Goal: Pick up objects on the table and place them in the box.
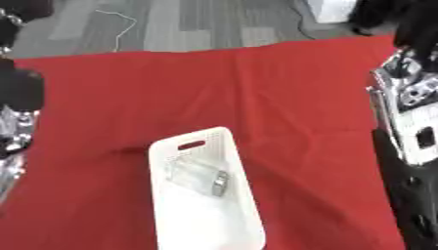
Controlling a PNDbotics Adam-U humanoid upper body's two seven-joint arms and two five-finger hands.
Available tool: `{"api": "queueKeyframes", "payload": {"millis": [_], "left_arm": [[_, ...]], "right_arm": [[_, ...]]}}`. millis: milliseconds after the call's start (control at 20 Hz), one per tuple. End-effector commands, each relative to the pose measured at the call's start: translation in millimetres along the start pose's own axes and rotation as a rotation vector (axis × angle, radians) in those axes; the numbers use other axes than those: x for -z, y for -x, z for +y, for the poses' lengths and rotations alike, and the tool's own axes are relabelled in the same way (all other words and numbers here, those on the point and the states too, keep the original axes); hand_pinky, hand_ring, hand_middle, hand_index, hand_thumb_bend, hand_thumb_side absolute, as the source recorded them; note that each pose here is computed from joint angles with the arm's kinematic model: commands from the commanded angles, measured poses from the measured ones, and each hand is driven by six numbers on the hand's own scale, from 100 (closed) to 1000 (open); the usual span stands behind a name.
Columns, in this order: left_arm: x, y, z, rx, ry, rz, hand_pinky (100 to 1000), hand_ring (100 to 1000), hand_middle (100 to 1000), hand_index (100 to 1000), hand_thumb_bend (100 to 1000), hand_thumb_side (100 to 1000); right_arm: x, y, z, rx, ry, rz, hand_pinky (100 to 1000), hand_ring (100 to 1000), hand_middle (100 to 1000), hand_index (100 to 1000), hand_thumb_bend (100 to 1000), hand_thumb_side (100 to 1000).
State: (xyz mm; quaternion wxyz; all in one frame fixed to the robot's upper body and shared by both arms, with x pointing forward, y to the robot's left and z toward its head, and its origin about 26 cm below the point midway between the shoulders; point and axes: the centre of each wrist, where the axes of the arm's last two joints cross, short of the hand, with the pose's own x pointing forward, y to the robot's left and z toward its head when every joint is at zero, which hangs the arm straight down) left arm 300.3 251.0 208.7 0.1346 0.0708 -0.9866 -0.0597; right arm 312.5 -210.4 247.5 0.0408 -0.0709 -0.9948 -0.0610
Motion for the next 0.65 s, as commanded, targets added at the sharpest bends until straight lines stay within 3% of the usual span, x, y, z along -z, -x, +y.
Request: {"api": "queueKeyframes", "payload": {"millis": [50,300,650], "left_arm": [[17,-3,7.9,-0.02,-0.102,-0.084,707,740,797,841,413,615],[20,-4,-7.4,-0.118,-0.084,-0.079,723,750,824,864,388,662],[14,-4,-9.3,-0.155,-0.066,-0.085,733,755,832,865,376,694]], "right_arm": [[5,0,-11.9,-0.048,0.005,-0.025,357,395,362,403,100,995],[0,-1,-16.5,-0.064,-0.051,0.002,349,396,360,404,100,1000],[0,-1,-12.8,-0.031,-0.065,-0.013,354,396,364,407,100,1000]]}}
